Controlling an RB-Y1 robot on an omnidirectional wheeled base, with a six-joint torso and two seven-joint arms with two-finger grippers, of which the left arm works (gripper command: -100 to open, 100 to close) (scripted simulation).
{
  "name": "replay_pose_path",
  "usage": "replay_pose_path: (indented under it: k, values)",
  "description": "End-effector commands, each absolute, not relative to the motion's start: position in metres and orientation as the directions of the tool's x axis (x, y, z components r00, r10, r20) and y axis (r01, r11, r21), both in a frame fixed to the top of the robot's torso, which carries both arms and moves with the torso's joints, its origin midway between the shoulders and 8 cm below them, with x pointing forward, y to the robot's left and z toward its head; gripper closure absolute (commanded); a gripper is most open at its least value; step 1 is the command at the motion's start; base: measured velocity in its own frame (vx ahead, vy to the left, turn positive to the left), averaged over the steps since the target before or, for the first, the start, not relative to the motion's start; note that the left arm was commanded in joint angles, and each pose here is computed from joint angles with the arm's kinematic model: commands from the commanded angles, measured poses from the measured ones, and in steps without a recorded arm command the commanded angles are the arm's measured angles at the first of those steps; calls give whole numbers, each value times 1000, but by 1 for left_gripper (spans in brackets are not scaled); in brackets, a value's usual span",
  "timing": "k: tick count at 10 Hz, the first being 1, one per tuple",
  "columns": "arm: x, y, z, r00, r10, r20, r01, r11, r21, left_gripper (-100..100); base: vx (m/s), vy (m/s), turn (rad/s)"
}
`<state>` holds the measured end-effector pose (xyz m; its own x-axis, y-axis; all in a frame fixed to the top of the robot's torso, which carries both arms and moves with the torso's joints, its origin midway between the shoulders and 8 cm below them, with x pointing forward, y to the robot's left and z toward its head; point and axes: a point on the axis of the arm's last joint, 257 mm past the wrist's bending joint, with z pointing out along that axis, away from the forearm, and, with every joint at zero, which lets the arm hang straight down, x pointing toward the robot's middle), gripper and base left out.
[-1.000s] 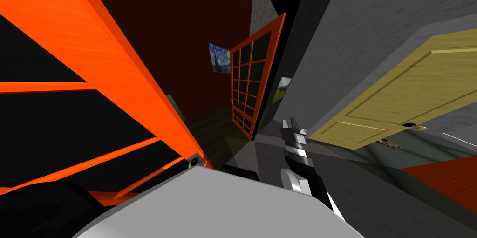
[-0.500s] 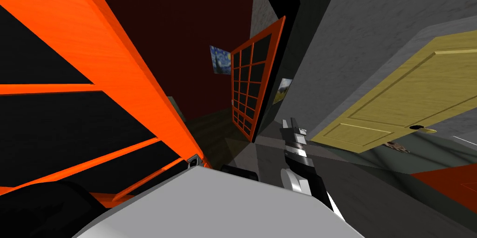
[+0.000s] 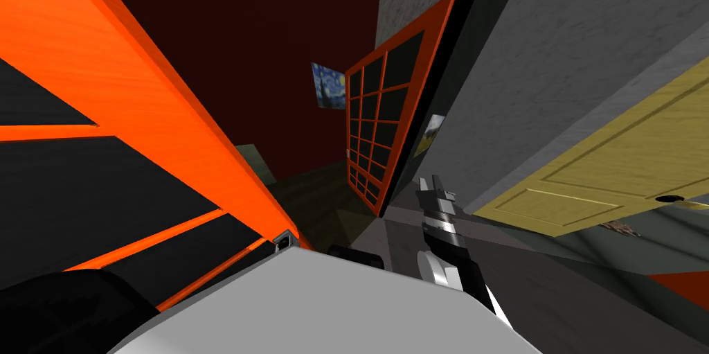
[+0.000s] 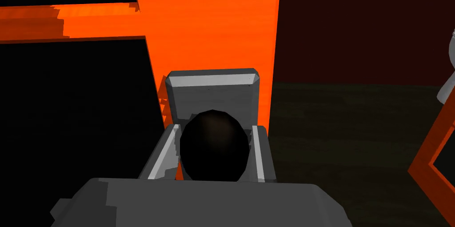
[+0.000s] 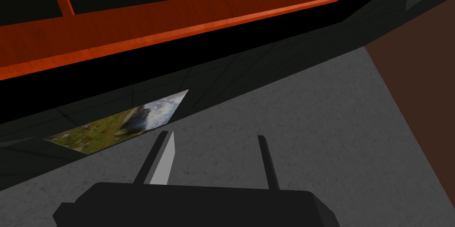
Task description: Push the door open
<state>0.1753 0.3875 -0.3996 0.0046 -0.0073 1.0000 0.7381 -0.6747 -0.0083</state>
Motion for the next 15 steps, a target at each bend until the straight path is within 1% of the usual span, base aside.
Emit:
replay_pose_path:
  k: [1, 6, 9, 15]
  values:
    - [166, 403, -395, 4, -25, 1000, 767, -641, -19, 100, 182, 152, 36]
    - [139, 432, -394, 5, -25, 1000, 845, -535, -17, 100, 213, 139, 64]
    - [122, 445, -395, 4, -18, 1000, 885, -466, -12, 100, 202, 169, 61]
    - [98, 454, -398, 0, 0, 1000, 929, -370, 0, 100, 198, 113, 54]
